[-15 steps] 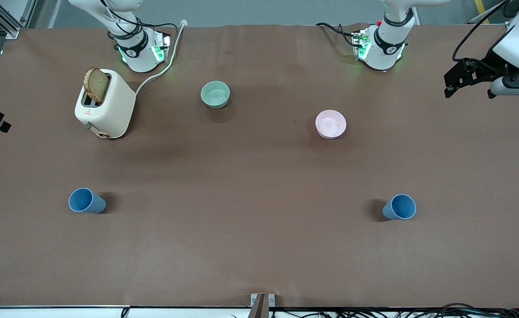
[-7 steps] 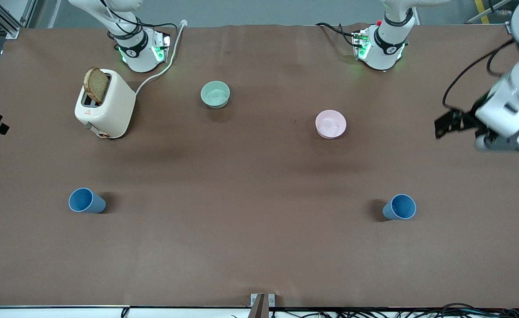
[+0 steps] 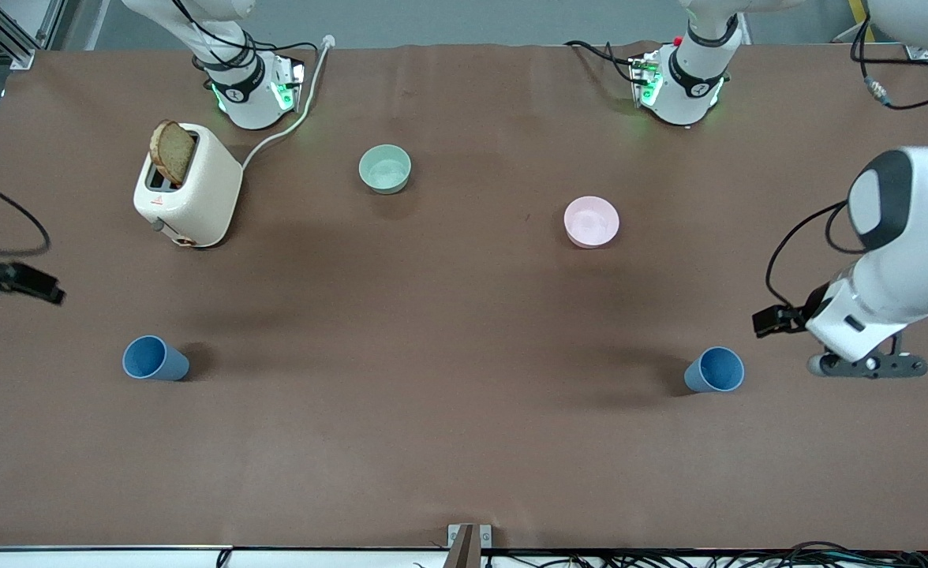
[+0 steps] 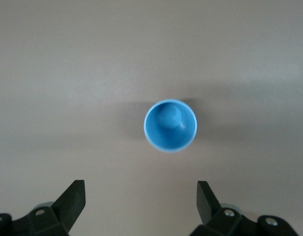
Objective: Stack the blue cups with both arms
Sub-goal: 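Reach the left gripper and the right gripper toward the two blue cups, then close both grippers around the blue cups and lift them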
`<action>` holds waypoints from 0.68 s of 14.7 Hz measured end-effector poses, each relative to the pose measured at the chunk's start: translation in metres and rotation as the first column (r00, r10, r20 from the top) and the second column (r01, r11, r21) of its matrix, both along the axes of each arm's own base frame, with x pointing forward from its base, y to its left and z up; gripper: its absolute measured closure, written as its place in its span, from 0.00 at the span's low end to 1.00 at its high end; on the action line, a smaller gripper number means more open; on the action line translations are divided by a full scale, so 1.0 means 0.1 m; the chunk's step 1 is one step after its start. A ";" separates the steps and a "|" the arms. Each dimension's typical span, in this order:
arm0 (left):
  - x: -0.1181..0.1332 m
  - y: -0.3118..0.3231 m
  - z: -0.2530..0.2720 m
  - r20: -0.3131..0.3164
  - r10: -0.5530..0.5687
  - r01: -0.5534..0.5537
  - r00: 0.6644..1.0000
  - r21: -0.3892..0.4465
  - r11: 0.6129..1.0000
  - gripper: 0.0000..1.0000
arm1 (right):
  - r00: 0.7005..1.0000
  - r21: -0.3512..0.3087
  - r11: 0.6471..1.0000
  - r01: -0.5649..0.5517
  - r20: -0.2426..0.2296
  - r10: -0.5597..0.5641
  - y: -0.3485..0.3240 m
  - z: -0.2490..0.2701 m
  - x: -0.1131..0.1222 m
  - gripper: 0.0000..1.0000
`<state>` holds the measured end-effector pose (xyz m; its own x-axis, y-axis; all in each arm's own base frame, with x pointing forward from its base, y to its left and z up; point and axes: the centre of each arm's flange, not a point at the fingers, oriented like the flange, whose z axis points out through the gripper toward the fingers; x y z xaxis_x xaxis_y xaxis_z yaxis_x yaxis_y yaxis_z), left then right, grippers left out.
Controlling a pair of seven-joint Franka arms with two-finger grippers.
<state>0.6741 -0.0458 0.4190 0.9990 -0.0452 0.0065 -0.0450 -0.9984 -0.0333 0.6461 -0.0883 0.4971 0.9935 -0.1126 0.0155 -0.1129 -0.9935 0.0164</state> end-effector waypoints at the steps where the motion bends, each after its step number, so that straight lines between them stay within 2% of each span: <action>1: 0.05 0.00 -0.19 -0.004 -0.001 0.001 1.000 -0.003 1.000 0.00 | 1.000 0.000 1.000 -0.003 -0.014 0.003 -0.06 -0.37 0.10 0.00; 3: 0.13 -0.01 -0.54 -0.014 -0.002 0.002 1.000 -0.009 1.000 0.00 | 1.000 -0.005 1.000 -0.016 -0.006 0.016 -0.20 -1.05 0.23 0.00; 6: 0.18 -0.03 -0.93 -0.044 -0.005 0.004 0.999 -0.014 1.000 0.00 | 0.998 -0.018 0.999 -0.047 0.031 0.047 -0.33 -1.89 0.21 0.00; 8: 0.20 -0.04 -1.11 -0.054 -0.006 0.006 0.999 -0.016 1.000 0.00 | 0.997 -0.021 0.998 -0.063 0.033 0.063 -0.37 -2.22 0.14 0.00; 10: 0.22 -0.03 -1.25 -0.057 -0.006 0.005 0.998 -0.019 1.000 0.00 | 0.997 -0.019 0.997 -0.069 0.023 0.069 -0.38 -2.32 0.11 0.00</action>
